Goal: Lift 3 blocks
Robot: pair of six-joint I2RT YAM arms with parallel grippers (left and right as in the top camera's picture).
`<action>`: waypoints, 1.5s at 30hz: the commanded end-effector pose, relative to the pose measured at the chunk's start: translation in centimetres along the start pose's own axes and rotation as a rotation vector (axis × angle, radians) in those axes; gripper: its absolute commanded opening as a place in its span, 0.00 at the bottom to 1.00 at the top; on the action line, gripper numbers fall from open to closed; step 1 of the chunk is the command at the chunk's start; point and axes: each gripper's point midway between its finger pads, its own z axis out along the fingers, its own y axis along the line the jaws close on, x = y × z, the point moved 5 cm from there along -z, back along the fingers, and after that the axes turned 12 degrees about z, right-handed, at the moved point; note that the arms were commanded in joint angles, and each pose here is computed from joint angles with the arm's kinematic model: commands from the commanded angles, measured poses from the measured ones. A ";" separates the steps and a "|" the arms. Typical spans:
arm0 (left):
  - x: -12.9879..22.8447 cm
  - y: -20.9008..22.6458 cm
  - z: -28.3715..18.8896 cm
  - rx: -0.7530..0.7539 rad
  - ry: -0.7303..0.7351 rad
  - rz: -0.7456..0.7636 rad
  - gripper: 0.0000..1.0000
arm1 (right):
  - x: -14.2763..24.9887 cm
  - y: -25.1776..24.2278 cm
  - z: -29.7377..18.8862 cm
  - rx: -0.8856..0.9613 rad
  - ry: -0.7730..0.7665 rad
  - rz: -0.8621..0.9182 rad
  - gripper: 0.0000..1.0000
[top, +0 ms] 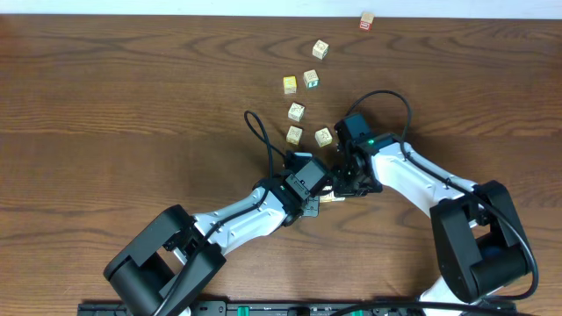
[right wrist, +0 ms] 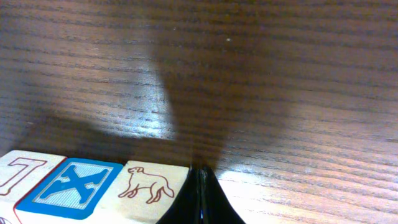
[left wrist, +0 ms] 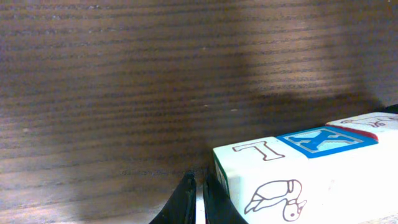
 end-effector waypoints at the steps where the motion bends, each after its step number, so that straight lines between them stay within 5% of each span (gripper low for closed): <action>1: -1.0 -0.9 -0.7 0.041 -0.034 0.038 0.08 | -0.2 -0.3 0.5 -0.018 0.037 0.004 0.01; 13: -4.2 2.6 -2.3 -0.042 -0.151 0.019 0.08 | -2.3 -3.0 -1.1 0.075 -0.076 0.044 0.01; 18: -6.3 5.3 -3.7 -0.179 -0.257 0.007 0.09 | -4.1 -2.5 -1.9 0.071 -0.177 0.001 0.08; 21: -8.9 7.2 -7.1 -0.261 -0.376 0.045 0.09 | -6.8 -1.3 -4.5 0.029 -0.277 -0.058 0.04; 27: -11.1 10.3 -19.0 -0.427 -0.677 0.010 0.13 | -9.8 -0.4 -14.0 -0.012 -0.552 -0.104 0.27; 32: -7.6 12.4 -28.8 -0.555 -0.870 -0.085 0.16 | -7.3 -1.0 -21.4 -0.060 -0.721 -0.103 0.47; 42: 1.4 14.8 -37.2 -0.573 -1.030 -0.125 0.32 | 3.3 -5.9 -30.0 -0.085 -0.866 -0.052 0.48; 45: 2.7 15.0 -38.0 -0.540 -1.069 -0.123 0.36 | 6.8 -7.9 -31.4 -0.083 -0.906 -0.030 0.58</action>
